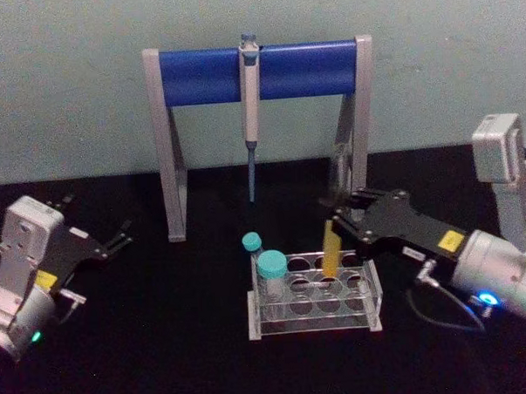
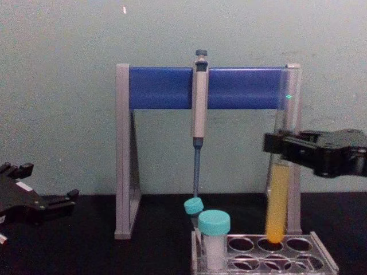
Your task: Pick up the test tube from the test tube rack, shake it, then place it back into the test tube rack.
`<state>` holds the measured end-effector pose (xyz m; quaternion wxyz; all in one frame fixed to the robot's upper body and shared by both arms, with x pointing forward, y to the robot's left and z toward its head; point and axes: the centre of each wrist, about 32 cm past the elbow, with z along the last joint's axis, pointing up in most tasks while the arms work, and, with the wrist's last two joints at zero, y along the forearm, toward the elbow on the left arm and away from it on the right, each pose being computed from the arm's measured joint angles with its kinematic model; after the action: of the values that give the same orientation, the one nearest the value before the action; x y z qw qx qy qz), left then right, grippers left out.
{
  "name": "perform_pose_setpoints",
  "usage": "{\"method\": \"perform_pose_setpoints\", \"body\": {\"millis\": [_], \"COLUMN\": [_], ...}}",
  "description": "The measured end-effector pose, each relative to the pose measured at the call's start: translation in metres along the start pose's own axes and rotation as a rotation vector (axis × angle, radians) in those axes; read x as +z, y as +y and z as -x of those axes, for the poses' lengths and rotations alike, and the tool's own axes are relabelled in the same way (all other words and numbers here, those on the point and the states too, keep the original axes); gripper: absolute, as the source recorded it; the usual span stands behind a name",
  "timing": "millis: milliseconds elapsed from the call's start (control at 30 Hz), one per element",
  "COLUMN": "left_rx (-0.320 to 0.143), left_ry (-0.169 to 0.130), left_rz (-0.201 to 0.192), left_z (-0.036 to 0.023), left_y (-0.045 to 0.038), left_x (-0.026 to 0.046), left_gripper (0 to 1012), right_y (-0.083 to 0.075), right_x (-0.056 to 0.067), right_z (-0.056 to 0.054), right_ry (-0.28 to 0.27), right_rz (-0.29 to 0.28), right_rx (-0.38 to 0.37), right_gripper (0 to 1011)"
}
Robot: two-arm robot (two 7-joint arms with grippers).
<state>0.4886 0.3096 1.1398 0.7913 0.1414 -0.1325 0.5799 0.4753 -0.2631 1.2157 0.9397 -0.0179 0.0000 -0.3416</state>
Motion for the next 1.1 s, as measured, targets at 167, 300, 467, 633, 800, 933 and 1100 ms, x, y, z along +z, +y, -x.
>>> {"method": "perform_pose_setpoints", "body": {"millis": [167, 300, 467, 633, 800, 933, 1100], "left_rx": [0.000, 0.000, 0.000, 0.000, 0.000, 0.000, 0.000], "left_ry": [0.000, 0.000, 0.000, 0.000, 0.000, 0.000, 0.000], "left_rz": [0.000, 0.000, 0.000, 0.000, 0.000, 0.000, 0.000], "left_z": [0.0000, 0.0000, 0.0000, 0.0000, 0.0000, 0.0000, 0.0000], "left_y": [0.0000, 0.0000, 0.0000, 0.0000, 0.0000, 0.0000, 0.0000], "left_x": [0.0000, 0.0000, 0.0000, 0.0000, 0.0000, 0.0000, 0.0000], "left_gripper": [1009, 1010, 1010, 1010, 1010, 1010, 1010], "right_y": [0.015, 0.027, 0.032, 0.030, 0.028, 0.027, 0.027], "right_x": [-0.003, -0.005, -0.006, -0.006, -0.008, -0.008, -0.008], "right_z": [-0.002, -0.009, -0.018, -0.022, -0.023, -0.024, -0.024], "right_ry": [0.012, -0.016, -0.060, -0.066, -0.063, -0.061, -0.057], "right_rz": [-0.031, -0.073, -0.088, -0.084, -0.077, -0.073, -0.072], "right_rx": [0.037, 0.016, -0.059, -0.104, -0.122, -0.127, -0.126], "right_gripper": [229, 229, 229, 229, 229, 229, 229]}}
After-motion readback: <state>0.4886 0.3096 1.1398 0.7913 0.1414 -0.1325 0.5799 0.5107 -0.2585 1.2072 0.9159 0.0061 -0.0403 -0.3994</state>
